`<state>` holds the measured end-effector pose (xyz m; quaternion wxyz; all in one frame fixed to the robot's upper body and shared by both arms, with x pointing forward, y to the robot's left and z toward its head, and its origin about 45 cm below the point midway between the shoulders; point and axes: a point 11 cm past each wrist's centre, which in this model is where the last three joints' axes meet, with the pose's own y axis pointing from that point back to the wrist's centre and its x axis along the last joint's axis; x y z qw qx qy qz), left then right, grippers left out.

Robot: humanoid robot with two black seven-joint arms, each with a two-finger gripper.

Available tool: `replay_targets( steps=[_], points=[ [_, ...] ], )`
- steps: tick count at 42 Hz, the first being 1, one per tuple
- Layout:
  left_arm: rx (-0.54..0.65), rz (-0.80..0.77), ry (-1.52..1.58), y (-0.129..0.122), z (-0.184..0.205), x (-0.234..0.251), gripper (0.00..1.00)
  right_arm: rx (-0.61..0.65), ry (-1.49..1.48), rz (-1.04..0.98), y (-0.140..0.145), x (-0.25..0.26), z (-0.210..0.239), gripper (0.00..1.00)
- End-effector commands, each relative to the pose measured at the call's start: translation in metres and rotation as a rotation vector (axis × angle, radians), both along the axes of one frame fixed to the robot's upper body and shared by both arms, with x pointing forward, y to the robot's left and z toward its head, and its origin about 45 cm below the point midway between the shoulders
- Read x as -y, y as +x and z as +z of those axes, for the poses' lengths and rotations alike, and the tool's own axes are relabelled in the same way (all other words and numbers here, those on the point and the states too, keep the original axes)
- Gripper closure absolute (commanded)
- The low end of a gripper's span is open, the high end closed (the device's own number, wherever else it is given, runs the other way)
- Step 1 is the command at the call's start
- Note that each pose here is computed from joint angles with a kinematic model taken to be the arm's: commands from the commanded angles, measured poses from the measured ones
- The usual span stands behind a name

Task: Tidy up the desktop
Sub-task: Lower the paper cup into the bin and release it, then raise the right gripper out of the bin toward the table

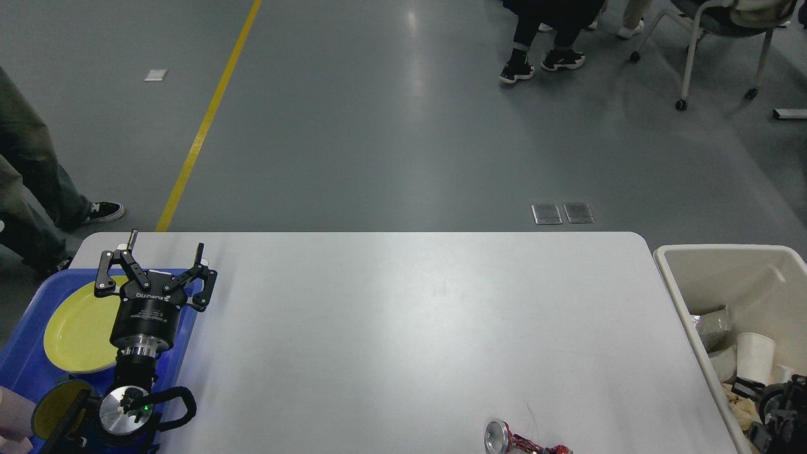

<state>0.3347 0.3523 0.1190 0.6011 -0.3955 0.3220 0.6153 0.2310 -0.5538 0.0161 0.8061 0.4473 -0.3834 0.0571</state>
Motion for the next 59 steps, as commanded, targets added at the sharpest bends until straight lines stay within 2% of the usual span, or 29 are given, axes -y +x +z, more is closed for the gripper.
replay_targets(
  steps=[1,18,28,32,39,48,53,59],
  points=[
    [0.000,0.000,-0.001,0.000,0.000,0.000,0.04,0.080,-0.042,0.023,0.010,-0.001,0.007,0.01],
    [0.000,0.001,0.001,0.000,0.000,-0.001,0.04,0.083,-0.037,0.024,0.011,-0.003,0.006,0.00],
    [0.001,0.000,-0.001,0.000,0.000,0.000,0.04,0.089,0.017,-0.001,0.035,-0.007,0.022,0.00],
    [0.000,0.001,-0.001,0.000,0.000,0.000,0.04,0.092,0.042,-0.029,0.048,-0.001,0.040,0.00],
    [-0.001,0.000,0.001,0.000,0.000,-0.001,0.04,0.095,0.163,-0.068,0.095,-0.011,0.090,0.00],
    [-0.001,-0.002,-0.001,0.000,0.000,0.000,0.04,-0.001,0.355,0.016,0.158,-0.075,0.154,0.00],
    [-0.001,-0.002,-0.001,0.000,0.000,0.000,0.04,-0.106,0.424,0.091,0.171,-0.119,0.192,0.00],
    [-0.001,0.000,0.001,0.000,0.000,-0.001,0.04,-0.223,0.467,0.147,0.169,-0.164,0.229,0.00]
  ],
)
